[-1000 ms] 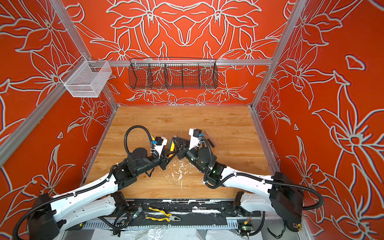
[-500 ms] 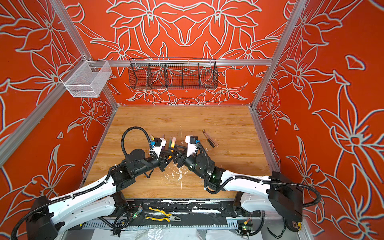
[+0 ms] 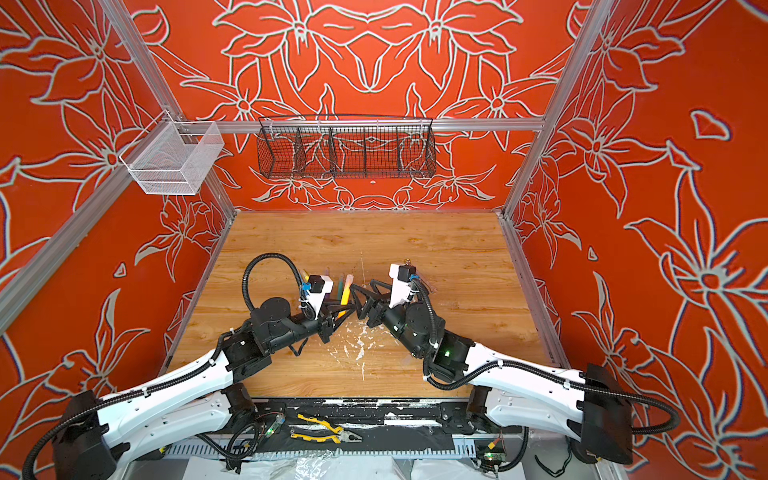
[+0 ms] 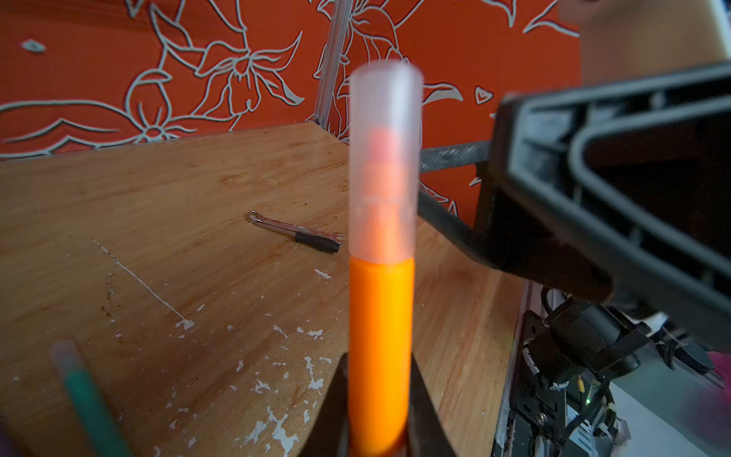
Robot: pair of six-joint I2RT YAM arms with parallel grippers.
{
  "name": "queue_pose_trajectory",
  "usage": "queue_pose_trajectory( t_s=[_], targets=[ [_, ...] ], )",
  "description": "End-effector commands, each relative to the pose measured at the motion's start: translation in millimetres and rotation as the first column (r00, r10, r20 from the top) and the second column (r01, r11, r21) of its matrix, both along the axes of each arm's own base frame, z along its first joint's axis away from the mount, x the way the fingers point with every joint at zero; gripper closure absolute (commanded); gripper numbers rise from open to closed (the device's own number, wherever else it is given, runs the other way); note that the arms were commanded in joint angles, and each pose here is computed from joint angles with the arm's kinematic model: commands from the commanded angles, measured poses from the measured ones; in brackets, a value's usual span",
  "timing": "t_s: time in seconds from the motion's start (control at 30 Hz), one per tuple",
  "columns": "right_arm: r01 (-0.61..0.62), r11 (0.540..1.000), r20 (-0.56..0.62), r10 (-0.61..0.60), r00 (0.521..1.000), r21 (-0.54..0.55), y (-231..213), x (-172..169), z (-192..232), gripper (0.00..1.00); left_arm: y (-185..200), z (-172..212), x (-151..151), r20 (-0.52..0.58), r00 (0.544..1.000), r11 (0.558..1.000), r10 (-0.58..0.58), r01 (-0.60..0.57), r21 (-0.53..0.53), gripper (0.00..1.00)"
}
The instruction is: Insert the pens into the pen caps
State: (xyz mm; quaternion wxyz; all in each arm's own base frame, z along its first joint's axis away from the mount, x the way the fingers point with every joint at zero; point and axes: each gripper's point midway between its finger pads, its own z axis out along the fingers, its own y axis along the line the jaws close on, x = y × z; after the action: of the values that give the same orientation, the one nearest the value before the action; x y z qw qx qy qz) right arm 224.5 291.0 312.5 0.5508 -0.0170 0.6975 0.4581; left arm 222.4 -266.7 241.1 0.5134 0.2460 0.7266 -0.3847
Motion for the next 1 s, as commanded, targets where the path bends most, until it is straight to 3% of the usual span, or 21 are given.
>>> queue_pose_trajectory(
  t_s=[0.0,0.27,0.6,0.87,0.97],
  targets=[
    [0.058,0.998,-0.002,-0.058,0.998,-0.028,-7,8,15,0.27,-5,19,0,0.045,0.999,1.0,-0.02,0.021,-0.023,1.0],
    [0.07,0.995,-0.007,-0.071,0.997,-0.064,7,20,32,0.28,-6,18,0,0.048,0.999,1.0,-0.023,0.024,-0.017,1.0],
    [0.056,0.996,-0.046,-0.06,0.997,-0.076,22,31,21,0.57,-6,19,0,0.047,0.999,1.0,-0.024,0.024,-0.015,1.0],
    [0.016,0.995,-0.048,-0.021,0.999,-0.096,32,30,18,0.62,-5,18,0,0.047,0.999,1.0,-0.017,0.018,-0.016,1.0],
    [0.009,0.995,-0.045,-0.014,0.999,-0.099,34,29,18,0.69,-6,18,1,0.046,0.999,1.0,-0.018,0.019,-0.016,1.0]
  ],
)
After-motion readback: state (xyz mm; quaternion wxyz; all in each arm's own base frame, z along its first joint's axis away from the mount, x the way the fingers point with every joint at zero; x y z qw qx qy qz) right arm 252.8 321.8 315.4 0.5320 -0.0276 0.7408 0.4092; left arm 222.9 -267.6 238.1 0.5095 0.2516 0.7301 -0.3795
